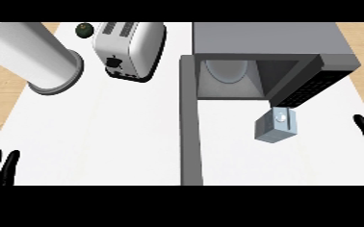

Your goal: Pick up the milk, place it into the microwave and close the microwave

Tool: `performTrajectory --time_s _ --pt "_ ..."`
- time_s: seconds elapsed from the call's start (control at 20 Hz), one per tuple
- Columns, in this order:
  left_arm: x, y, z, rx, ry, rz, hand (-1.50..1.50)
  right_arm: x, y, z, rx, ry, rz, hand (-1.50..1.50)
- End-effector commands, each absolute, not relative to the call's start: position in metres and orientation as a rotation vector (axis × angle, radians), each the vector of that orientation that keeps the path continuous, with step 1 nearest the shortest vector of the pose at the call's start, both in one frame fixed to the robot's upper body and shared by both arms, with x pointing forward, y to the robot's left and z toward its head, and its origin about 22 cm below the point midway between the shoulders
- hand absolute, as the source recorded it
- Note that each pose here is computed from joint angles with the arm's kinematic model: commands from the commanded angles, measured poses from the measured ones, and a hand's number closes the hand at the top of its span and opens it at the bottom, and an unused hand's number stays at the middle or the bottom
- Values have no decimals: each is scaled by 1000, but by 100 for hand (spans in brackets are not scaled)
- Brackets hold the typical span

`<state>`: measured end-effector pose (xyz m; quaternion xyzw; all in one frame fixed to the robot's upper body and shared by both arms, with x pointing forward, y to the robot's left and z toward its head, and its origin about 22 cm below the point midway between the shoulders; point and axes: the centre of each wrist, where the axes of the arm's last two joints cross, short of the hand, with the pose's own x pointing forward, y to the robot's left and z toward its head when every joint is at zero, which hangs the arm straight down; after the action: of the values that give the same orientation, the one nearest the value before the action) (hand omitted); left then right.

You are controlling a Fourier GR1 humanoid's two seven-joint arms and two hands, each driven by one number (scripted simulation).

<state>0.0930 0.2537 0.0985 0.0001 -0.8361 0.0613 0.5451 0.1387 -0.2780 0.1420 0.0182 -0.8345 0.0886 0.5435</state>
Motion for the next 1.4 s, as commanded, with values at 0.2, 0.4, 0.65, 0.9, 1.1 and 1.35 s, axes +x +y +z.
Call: performTrajectory --time_s 0.2,0.4,0.65,0.9,1.1,1.35 --pt "69 283 88 13 -1981 159 -150 161 -270 118 -20 -1961 202 -150" --pt "43 276 95 19 -1983 150 -150 173 -263 93 -56 -1935 241 -150" --pt "40 280 80 5 -1995 127 -150 191 -269 71 -50 -1912 277 -150" --pt "46 284 88 29 -1995 153 -150 230 -267 85 -112 -1898 301 -150" --pt "19 288 102 22 -1992 144 -150 225 -274 58 -158 -1886 307 -150" --pt "16 296 86 22 -1992 152 -150 238 -280 2 -224 -1827 252 -150"
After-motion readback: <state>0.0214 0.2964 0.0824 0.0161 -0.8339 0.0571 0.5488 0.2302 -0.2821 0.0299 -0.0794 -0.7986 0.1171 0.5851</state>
